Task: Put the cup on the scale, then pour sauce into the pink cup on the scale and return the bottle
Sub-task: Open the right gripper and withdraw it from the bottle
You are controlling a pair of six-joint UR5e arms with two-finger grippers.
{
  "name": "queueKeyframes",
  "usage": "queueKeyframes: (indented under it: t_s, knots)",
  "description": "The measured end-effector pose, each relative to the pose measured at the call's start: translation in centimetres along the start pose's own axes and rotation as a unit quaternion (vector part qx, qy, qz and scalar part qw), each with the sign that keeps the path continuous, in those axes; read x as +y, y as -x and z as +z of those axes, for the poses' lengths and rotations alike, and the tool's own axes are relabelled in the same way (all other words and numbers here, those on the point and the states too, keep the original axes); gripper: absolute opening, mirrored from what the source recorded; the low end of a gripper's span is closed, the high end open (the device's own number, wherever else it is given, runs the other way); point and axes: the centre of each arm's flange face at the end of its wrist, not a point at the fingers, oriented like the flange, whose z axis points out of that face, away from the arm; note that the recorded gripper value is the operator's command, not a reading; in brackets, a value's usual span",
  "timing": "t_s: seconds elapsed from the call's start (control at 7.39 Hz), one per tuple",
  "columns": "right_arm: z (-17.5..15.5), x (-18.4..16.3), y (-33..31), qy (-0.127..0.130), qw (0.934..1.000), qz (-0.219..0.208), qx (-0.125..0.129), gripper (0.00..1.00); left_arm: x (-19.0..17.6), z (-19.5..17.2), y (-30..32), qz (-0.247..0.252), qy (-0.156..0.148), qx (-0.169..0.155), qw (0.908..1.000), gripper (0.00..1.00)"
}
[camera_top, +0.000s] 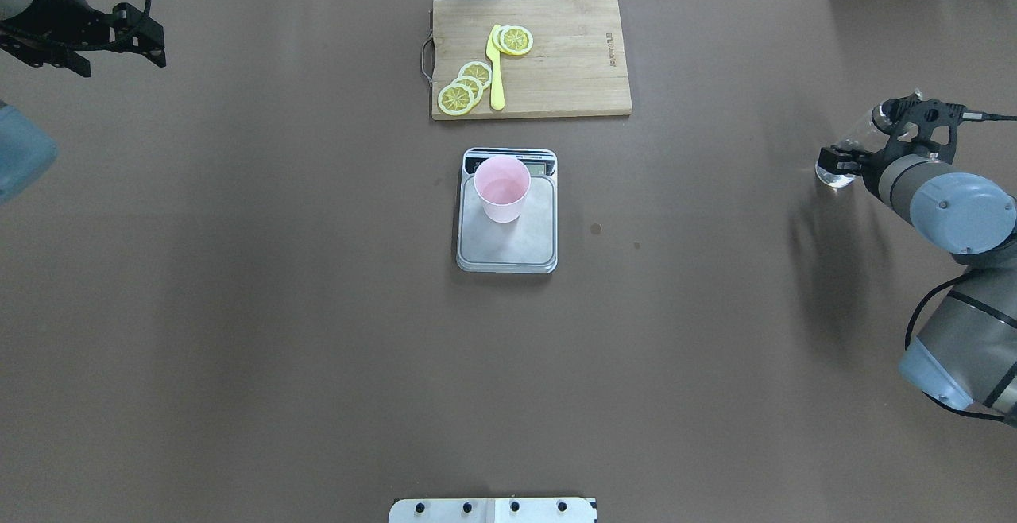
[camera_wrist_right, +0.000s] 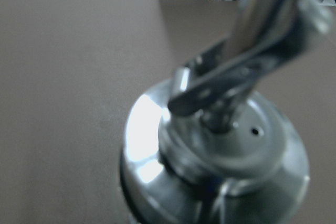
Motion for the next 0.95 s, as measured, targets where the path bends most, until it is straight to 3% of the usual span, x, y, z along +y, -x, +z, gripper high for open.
queueKeyframes:
  t_s: [0.54, 0.81, 0.95]
  knots:
    - [-5.6, 1.2, -2.6, 0.049, 0.9980, 0.003, -0.039, 1.00, 0.0, 0.0, 0.1, -0.001, 0.000, 0.000, 1.0000, 0.99]
    - [-10.7, -0.1, -3.9, 0.105, 0.9913, 0.016, -0.077, 1.00, 0.0, -0.2, 0.1, 0.001, -0.001, 0.001, 1.0000, 0.99]
    - [-13.2, -2.8, -4.6, 0.134, 0.9870, 0.019, -0.087, 1.00, 0.0, -0.2, 0.1, 0.002, -0.001, 0.001, 1.0000, 0.99]
